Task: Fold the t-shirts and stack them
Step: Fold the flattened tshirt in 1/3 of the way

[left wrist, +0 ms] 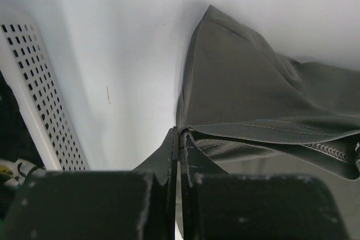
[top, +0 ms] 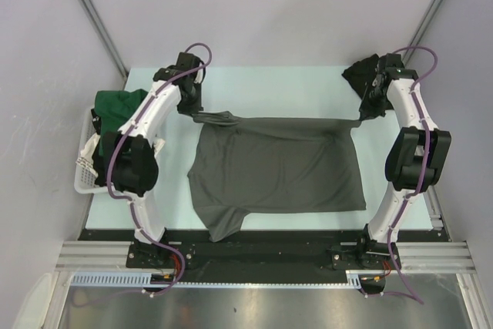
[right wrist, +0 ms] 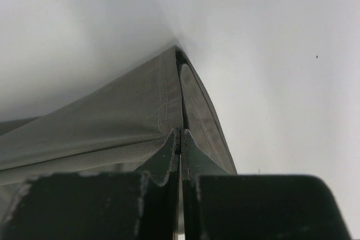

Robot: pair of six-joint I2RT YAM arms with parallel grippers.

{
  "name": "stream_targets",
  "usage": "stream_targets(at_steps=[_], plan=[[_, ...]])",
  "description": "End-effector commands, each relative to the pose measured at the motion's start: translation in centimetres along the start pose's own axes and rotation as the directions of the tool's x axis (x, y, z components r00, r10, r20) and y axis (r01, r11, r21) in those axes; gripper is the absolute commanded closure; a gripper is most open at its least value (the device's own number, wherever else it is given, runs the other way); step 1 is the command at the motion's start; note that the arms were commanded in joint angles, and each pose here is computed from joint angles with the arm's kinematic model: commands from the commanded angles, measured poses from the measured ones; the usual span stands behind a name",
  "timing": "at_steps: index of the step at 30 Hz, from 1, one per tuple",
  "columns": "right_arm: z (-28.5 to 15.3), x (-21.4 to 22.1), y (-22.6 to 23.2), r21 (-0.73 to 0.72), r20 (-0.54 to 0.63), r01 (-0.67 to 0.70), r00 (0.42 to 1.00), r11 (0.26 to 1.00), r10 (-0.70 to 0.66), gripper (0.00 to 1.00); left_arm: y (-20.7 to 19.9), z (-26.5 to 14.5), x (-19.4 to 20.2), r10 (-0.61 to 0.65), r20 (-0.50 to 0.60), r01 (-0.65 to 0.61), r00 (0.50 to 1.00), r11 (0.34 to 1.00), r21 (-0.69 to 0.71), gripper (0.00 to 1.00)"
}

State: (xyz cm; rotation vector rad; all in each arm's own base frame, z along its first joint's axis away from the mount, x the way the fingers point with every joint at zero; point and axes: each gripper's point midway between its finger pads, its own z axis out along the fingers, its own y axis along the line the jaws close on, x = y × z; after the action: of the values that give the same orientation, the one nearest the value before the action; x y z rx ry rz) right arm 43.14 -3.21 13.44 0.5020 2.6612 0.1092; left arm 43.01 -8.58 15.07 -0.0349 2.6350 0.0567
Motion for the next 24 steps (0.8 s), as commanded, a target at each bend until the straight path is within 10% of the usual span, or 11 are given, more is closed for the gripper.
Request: stream_targets(at_steps=[1, 24], plan=[[-2.6, 0.7, -0.5, 0.044, 0.007, 0.002, 1.0, 0.999, -0.002, 1.0, 1.0, -3.0, 0.5, 0.03, 0.021, -0.03, 0.999, 1.0, 0.001, 1.0], [-2.0, 6.3, -1.9, 0.119, -0.151, -0.036, 0.987, 0.992, 0.053, 1.0, -0.2, -4.5, 9.1, -0.013, -0.098, 0.021, 0.995, 0.996, 0.089, 1.0]])
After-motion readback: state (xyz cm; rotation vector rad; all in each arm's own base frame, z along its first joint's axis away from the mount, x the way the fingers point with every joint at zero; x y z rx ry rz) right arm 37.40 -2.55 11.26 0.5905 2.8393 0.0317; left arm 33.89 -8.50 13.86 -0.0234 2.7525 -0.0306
